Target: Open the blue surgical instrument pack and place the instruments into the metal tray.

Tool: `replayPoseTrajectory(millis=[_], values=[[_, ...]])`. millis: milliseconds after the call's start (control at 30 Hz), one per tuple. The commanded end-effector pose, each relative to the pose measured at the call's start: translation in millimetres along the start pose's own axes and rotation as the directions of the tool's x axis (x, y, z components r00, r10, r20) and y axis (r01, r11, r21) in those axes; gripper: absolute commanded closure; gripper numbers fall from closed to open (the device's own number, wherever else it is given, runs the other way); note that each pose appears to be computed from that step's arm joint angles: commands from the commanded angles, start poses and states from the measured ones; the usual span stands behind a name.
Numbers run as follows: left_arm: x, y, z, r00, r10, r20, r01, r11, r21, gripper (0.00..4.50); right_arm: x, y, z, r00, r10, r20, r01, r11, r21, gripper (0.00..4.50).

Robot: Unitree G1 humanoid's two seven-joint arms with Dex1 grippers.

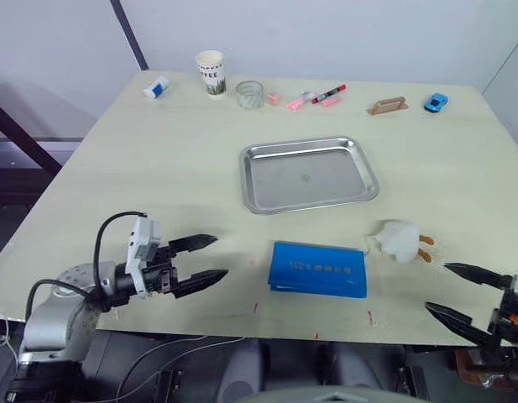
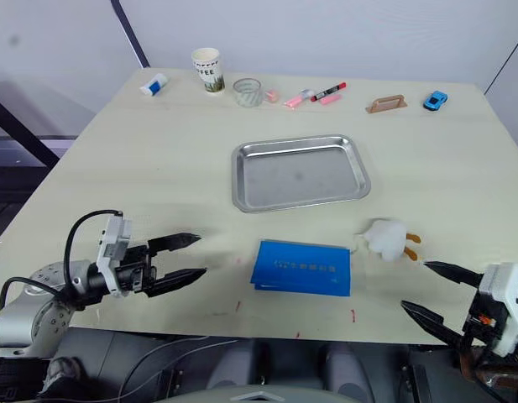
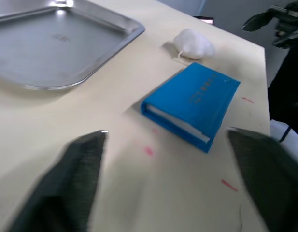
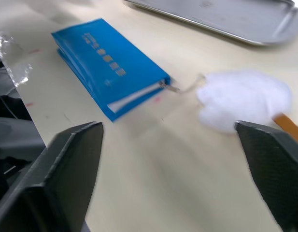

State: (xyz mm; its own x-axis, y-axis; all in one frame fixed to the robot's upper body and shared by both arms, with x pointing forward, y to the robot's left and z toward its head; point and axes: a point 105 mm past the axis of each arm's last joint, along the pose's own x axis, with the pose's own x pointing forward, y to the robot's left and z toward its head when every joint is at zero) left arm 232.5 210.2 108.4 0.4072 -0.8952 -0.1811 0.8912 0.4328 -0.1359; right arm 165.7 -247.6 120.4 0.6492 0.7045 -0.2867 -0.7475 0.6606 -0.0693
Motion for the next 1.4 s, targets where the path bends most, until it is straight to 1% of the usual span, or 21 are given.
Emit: replayPoseTrajectory(millis=[33, 133, 200, 300, 333, 400, 467, 533, 600, 667, 767, 867, 967, 1033, 1067, 1100, 1400], values=[[-9.4, 3.3, 8.1, 1.0, 0.017, 0.01, -0.017, 0.999, 0.03, 0.12, -9.9, -6.0, 5.0, 1.0, -0.026, 0.01, 0.026, 0.999, -0.041, 0.0], [-9.9, 4.2, 8.7, 1.0, 0.017, 0.012, -0.017, 0.999, 0.029, 0.12, -9.5, -8.1, 5.7, 1.0, -0.025, 0.015, 0.026, 0.999, -0.045, 0.0], [-9.7, 4.0, 8.0, 1.0, 0.012, 0.007, -0.012, 0.999, 0.038, 0.12, -4.9, -9.0, 10.7, 0.999, -0.02, 0.038, 0.022, 0.998, -0.056, 0.0], [-6.8, 1.9, 8.7, 1.0, -0.003, 0.017, 0.003, 0.999, 0.041, 0.12, 9.3, 0.9, 16.7, 0.998, 0.033, 0.051, -0.028, 0.995, -0.091, 0.0], [-5.1, 0.8, 8.5, 1.0, -0.004, 0.011, 0.004, 0.997, 0.073, 0.12, 16.2, 7.0, 19.5, 0.997, 0.06, 0.056, -0.054, 0.993, -0.102, 0.0], [-2.0, 0.1, 8.1, 1.0, 0.003, 0.005, -0.003, 0.996, 0.085, 0.12, 27.4, 14.3, 24.1, 0.994, 0.087, 0.059, -0.078, 0.987, -0.138, 0.0], [1.5, -3.5, 14.9, 0.998, -0.041, 0.055, 0.034, 0.993, 0.109, 0.12, 45.6, 23.3, 28.4, 0.992, 0.119, 0.048, -0.106, 0.971, -0.215, 0.0], [4.8, -7.5, 20.9, 0.992, -0.096, 0.087, 0.083, 0.986, 0.141, 0.12, 59.6, 31.6, 31.1, 0.986, 0.16, 0.047, -0.144, 0.958, -0.247, 0.0], [6.7, -16.4, 26.4, 0.973, -0.223, 0.054, 0.213, 0.966, 0.144, 0.12, 74.0, 34.4, 30.9, 0.983, 0.18, 0.031, -0.162, 0.937, -0.308, 0.0], [8.3, -19.7, 32.6, 0.953, -0.301, 0.029, 0.294, 0.945, 0.143, 0.12, 85.0, 36.2, 31.2, 0.98, 0.196, 0.026, -0.175, 0.924, -0.34, 0.0], [12.9, -21.4, 39.5, 0.931, -0.365, -0.003, 0.359, 0.913, 0.192, 0.12, 95.1, 38.8, 24.6, 0.973, 0.228, -0.025, -0.218, 0.884, -0.414, 0.0], [18.7, -24.0, 44.1, 0.915, -0.404, -0.011, 0.398, 0.895, 0.203, 0.12, 102.4, 41.1, 18.3, 0.967, 0.248, -0.051, -0.243, 0.853, -0.461, 0.0], [25.8, -28.4, 44.7, 0.901, -0.433, -0.018, 0.426, 0.878, 0.218, 0.12, 107.3, 46.3, 13.5, 0.957, 0.283, -0.063, -0.281, 0.853, -0.44, 0.0], [30.4, -30.0, 44.7, 0.898, -0.439, -0.012, 0.431, 0.875, 0.219, 0.0, 111.8, 47.6, 15.2, 0.959, 0.281, -0.044, -0.273, 0.861, -0.429, 0.5], [31.6, -30.3, 44.2, 0.898, -0.44, -0.013, 0.432, 0.875, 0.218, 0.0, 113.2, 48.1, 15.5, 0.959, 0.281, -0.041, -0.271, 0.861, -0.43, 0.86], [32.7, -30.6, 43.2, 0.898, -0.44, -0.015, 0.432, 0.874, 0.22, 0.0, 114.8, 47.4, 14.8, 0.962, 0.268, -0.044, -0.259, 0.857, -0.445, 1.11], [38.1, -34.9, 43.3, 0.892, -0.452, -0.013, 0.443, 0.867, 0.229, 0.0, 117.6, 50.1, 3.1, 0.96, 0.266, -0.086, -0.274, 0.831, -0.484, 1.11]])
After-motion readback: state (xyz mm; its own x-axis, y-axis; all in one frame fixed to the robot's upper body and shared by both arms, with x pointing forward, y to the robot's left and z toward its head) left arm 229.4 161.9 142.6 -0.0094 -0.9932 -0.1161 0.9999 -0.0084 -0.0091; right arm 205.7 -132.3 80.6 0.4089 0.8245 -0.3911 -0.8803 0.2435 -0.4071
